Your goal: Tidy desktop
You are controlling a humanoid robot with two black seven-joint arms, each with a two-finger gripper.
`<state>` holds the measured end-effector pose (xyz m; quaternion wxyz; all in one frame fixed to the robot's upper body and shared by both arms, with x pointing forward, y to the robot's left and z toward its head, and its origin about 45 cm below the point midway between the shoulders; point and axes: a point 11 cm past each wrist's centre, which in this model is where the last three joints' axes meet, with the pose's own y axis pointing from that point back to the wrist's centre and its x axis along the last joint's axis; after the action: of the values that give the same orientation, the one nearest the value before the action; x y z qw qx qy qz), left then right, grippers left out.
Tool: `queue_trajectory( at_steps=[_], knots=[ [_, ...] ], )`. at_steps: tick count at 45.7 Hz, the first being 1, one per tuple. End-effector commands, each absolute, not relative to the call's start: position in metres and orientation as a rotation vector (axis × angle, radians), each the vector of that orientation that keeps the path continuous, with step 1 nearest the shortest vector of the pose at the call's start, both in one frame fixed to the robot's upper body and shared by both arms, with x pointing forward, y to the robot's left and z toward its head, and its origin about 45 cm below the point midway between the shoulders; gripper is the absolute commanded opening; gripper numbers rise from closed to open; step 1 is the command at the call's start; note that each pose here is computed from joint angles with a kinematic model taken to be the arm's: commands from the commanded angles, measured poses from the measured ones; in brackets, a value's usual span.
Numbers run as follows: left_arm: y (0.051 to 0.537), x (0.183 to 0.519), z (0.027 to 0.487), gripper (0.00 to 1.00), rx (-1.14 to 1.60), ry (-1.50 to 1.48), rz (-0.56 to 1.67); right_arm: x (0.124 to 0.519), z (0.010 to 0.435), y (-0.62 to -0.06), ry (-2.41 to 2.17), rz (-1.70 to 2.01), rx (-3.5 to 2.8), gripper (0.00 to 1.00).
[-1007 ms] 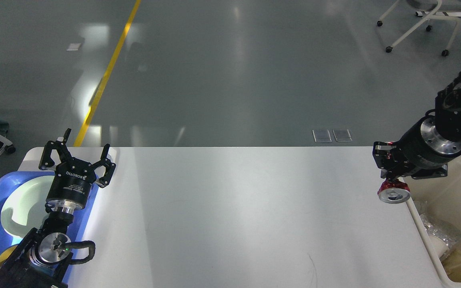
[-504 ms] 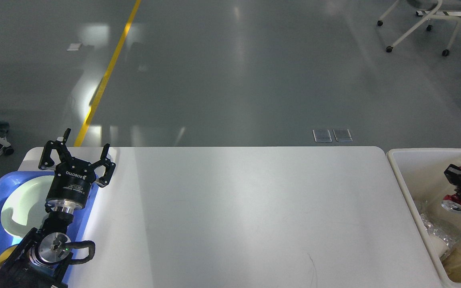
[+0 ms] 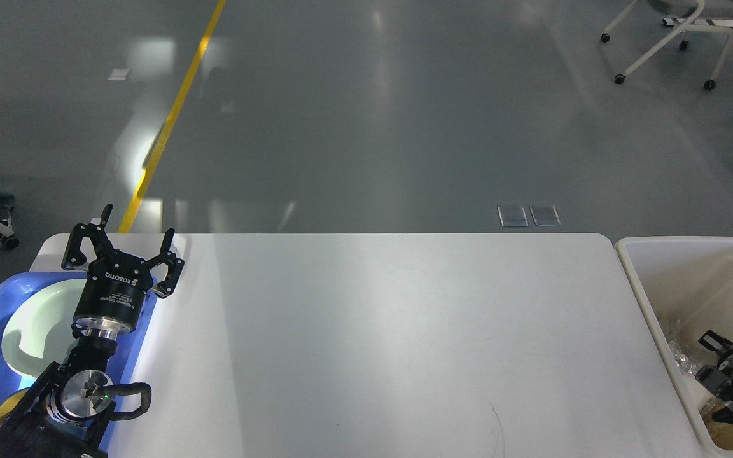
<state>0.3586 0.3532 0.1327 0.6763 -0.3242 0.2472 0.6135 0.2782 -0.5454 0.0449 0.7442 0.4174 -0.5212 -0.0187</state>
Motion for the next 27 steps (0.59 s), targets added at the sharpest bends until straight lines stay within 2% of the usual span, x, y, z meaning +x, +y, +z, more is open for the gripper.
queue_trajectory(
  at_steps=[1, 13, 14, 15, 17, 18, 19, 20, 27],
  knots=[
    [0.3532, 0.3586, 0.1328, 0.97, -0.73, 0.555, 1.379, 0.2668, 0.0331, -0.5414, -1.139, -0.057, 0.912, 0.0],
    [0.3531, 0.3586, 0.1327, 0.97, -0.728, 0.556, 1.379, 0.2663, 0.0331, -0.5414, -1.156, -0.043, 0.9, 0.0],
    [0.3531, 0.3586, 0.1327, 0.97, -0.728, 0.556, 1.379, 0.2664, 0.0333, -0.5416, -1.155, -0.041, 0.899, 0.05],
    [0.3532, 0.3586, 0.1328, 0.97, -0.73, 0.555, 1.379, 0.2667, 0.0331, -0.541, -1.155, -0.038, 0.898, 0.21],
    [0.3531, 0.3586, 0.1327, 0.97, -0.728, 0.556, 1.379, 0.2684, 0.0352, -0.5419, -1.167, -0.025, 0.889, 0.6],
    [0.3537, 0.3586, 0.1329, 0.97, -0.727, 0.555, 1.379, 0.27, 0.0372, -0.5426, -1.18, -0.012, 0.88, 0.83],
    [0.3531, 0.3586, 0.1327, 0.97, -0.728, 0.556, 1.379, 0.2705, 0.0382, -0.5431, -1.189, -0.002, 0.872, 0.94],
    [0.3531, 0.3586, 0.1327, 0.97, -0.728, 0.556, 1.379, 0.2711, 0.0395, -0.5438, -1.198, 0.009, 0.863, 1.0],
    [0.3531, 0.3586, 0.1327, 0.97, -0.728, 0.556, 1.379, 0.2694, 0.0394, -0.5444, -1.197, 0.026, 0.851, 1.0]
  ],
)
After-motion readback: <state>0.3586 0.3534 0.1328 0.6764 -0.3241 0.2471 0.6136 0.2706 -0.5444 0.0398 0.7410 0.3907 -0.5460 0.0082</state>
